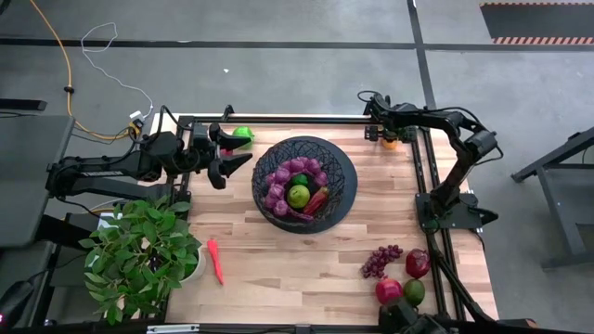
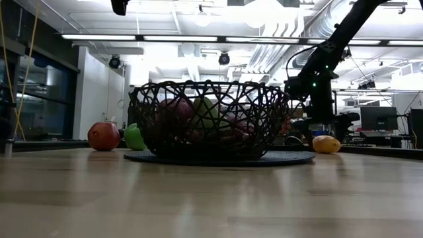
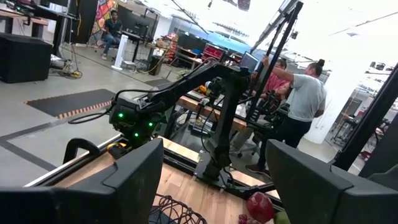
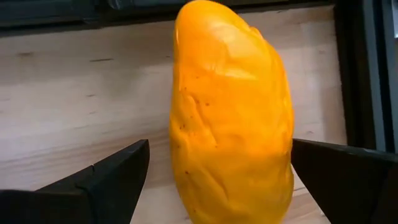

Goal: Build produce basket
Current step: Put the yellow mango into basket

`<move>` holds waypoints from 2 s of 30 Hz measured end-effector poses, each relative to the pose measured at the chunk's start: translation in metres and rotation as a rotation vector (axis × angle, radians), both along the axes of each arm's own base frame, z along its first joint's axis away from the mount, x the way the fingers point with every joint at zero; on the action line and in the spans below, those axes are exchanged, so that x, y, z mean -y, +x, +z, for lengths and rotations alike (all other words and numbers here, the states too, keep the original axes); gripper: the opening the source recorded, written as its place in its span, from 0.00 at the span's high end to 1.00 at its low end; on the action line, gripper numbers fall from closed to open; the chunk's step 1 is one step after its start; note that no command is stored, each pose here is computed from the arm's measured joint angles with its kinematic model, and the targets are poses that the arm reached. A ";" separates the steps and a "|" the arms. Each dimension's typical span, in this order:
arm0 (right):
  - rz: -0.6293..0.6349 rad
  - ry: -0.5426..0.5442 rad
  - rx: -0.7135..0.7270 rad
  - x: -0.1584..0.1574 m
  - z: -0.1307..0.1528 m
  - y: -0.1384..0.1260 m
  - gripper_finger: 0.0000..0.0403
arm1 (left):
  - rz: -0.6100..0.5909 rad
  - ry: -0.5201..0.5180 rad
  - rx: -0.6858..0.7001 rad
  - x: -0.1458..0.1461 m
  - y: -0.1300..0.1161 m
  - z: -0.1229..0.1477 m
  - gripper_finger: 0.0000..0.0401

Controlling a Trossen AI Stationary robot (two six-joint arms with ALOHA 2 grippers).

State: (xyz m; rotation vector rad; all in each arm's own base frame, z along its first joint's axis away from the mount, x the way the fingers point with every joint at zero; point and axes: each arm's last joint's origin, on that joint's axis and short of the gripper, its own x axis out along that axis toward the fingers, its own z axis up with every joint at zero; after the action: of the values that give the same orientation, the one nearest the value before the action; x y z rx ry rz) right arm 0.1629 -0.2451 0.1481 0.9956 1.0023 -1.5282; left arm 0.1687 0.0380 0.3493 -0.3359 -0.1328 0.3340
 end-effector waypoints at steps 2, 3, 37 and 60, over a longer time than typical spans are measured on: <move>0.000 -0.004 0.003 0.000 0.000 0.000 0.07 | 0.000 0.000 0.000 0.000 0.000 0.000 0.32; 0.000 -0.003 0.003 0.000 0.000 0.000 0.08 | 0.000 0.000 0.000 0.000 0.000 0.000 0.32; 0.474 -0.451 0.276 -0.097 0.142 0.010 0.47 | 0.002 0.005 -0.002 0.000 0.000 0.000 0.32; 1.093 -0.835 1.083 -0.235 0.232 0.042 0.47 | -0.019 0.023 0.047 0.001 0.000 0.005 0.32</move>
State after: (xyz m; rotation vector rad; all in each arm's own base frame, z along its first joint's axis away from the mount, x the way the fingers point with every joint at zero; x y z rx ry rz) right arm 0.2046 -0.0102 0.3801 0.3650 -0.0165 -0.2416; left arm 0.1684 0.0374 0.3543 -0.3220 -0.1797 0.3060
